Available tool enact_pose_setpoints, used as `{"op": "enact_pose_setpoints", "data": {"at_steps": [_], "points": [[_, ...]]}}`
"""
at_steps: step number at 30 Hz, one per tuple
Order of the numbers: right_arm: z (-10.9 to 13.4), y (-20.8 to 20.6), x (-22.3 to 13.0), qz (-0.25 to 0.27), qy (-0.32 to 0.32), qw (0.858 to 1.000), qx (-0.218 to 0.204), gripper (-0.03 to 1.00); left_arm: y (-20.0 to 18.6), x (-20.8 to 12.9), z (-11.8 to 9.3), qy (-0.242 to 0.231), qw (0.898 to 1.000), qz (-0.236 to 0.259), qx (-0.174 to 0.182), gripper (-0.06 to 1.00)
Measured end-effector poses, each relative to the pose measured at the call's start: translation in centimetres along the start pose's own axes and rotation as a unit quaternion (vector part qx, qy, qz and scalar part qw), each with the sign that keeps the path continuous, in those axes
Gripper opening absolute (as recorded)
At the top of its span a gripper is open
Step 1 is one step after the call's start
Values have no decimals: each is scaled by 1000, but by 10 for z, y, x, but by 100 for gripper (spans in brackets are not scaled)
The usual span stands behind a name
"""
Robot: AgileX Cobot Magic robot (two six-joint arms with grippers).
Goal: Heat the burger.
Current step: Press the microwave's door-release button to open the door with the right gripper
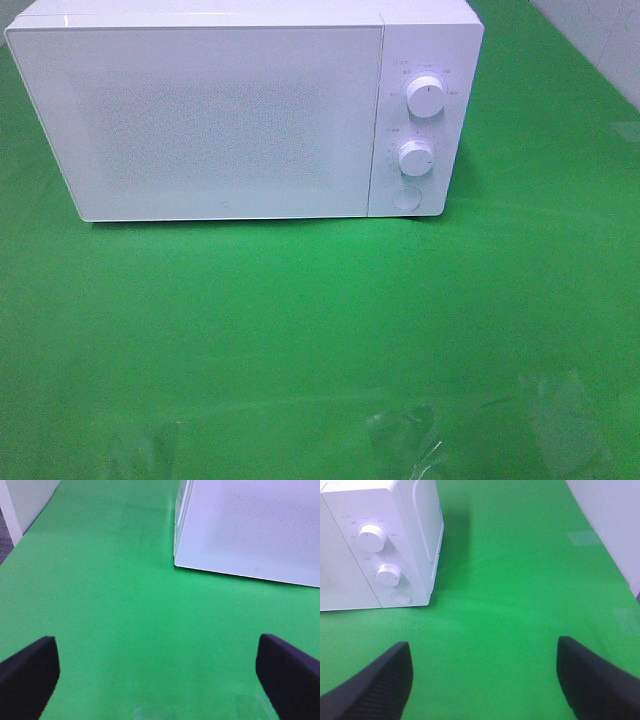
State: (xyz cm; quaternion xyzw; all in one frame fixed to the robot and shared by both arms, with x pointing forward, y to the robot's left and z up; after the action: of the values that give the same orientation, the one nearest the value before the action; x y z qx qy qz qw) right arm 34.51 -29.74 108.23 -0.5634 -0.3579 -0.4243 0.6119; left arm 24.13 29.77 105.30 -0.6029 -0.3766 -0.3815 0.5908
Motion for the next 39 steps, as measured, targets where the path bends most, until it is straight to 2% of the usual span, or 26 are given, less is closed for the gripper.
{"op": "enact_pose_setpoints", "data": {"at_steps": [9, 15, 23, 27, 36, 38, 39], "points": [[4, 49, 7, 21, 11, 1000, 4, 76, 0, 0, 0, 0, 1000, 0, 0, 99], [7, 80, 9, 17, 26, 999, 10, 76, 0, 0, 0, 0, 1000, 0, 0, 99], [8, 112, -11, -22, 35, 999, 28, 76, 0, 0, 0, 0, 1000, 0, 0, 99], [8, 131, -30, -68, 39, 996, 46, 76, 0, 0, 0, 0, 1000, 0, 0, 99], [11, 147, -49, -102, 30, 994, 28, 76, 0, 0, 0, 0, 1000, 0, 0, 99], [25, 154, -57, -116, 12, 993, 22, 76, 0, 0, 0, 0, 1000, 0, 0, 99], [25, 154, -57, -116, 12, 993, 22, 76, 0, 0, 0, 0, 1000, 0, 0, 99]]}}
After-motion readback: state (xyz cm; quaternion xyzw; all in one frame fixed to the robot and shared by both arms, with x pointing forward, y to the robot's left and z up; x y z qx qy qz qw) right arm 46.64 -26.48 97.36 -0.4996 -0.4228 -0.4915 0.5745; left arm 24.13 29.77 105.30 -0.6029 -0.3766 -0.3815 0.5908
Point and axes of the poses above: a point on each arm's last joint axis where the gripper is mounted, y pointing out along that axis toward the gripper, z along the wrist's bending axis when the last joint is at zero, x = y × z, the point moved 1 cm from there along y, pointing out along that axis toward the gripper, and after that the axes turned 7 degrees about y, right-handed, at the moved point
